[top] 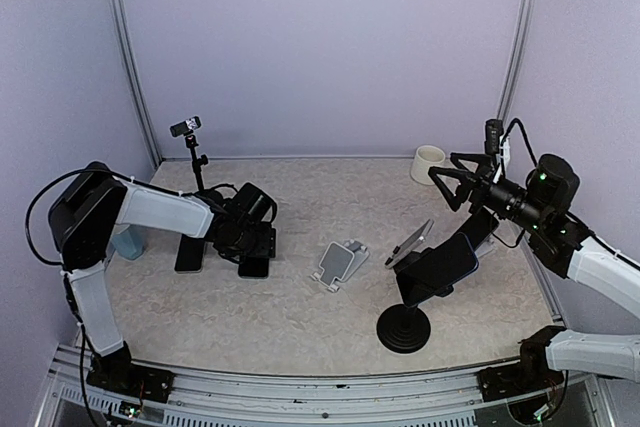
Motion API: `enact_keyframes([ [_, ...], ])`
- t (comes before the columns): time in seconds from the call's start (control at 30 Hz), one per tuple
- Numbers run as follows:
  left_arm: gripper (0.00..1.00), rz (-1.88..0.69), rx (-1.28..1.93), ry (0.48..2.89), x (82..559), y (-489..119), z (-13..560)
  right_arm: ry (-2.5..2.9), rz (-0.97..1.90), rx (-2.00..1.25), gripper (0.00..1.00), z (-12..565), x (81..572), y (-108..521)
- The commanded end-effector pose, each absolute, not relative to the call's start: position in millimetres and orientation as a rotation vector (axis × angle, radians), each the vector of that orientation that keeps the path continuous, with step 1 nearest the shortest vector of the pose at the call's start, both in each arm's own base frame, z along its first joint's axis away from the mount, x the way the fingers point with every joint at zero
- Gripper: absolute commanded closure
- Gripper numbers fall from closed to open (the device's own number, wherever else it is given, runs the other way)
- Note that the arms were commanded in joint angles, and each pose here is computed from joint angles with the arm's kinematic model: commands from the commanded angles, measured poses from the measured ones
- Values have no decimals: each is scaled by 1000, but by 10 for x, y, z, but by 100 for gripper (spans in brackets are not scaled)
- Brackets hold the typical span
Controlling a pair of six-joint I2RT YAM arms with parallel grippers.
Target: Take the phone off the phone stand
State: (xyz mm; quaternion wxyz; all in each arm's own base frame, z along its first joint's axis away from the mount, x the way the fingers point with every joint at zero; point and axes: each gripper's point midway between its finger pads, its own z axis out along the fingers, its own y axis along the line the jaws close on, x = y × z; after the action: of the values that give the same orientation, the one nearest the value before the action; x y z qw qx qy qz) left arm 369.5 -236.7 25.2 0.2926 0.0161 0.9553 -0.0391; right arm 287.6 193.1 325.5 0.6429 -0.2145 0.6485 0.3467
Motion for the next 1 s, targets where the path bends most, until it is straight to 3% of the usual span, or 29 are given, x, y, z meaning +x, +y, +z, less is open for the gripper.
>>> enact_keyframes([
  [0.0,54,30,75,2557,3753,-2172,110,1465,789,-478,3,3277,2907,1907],
  [0.23,50,62,96,2576,3726,-2115,30,1466,791,-476,4,3274,2909,1908],
  [0.53,23,61,86,2573,3715,-2107,83,1462,796,-478,4,3282,2903,1913],
  [0.97,2,-18,157,2467,3710,-2317,517,1454,824,-485,4,3289,2842,1926],
])
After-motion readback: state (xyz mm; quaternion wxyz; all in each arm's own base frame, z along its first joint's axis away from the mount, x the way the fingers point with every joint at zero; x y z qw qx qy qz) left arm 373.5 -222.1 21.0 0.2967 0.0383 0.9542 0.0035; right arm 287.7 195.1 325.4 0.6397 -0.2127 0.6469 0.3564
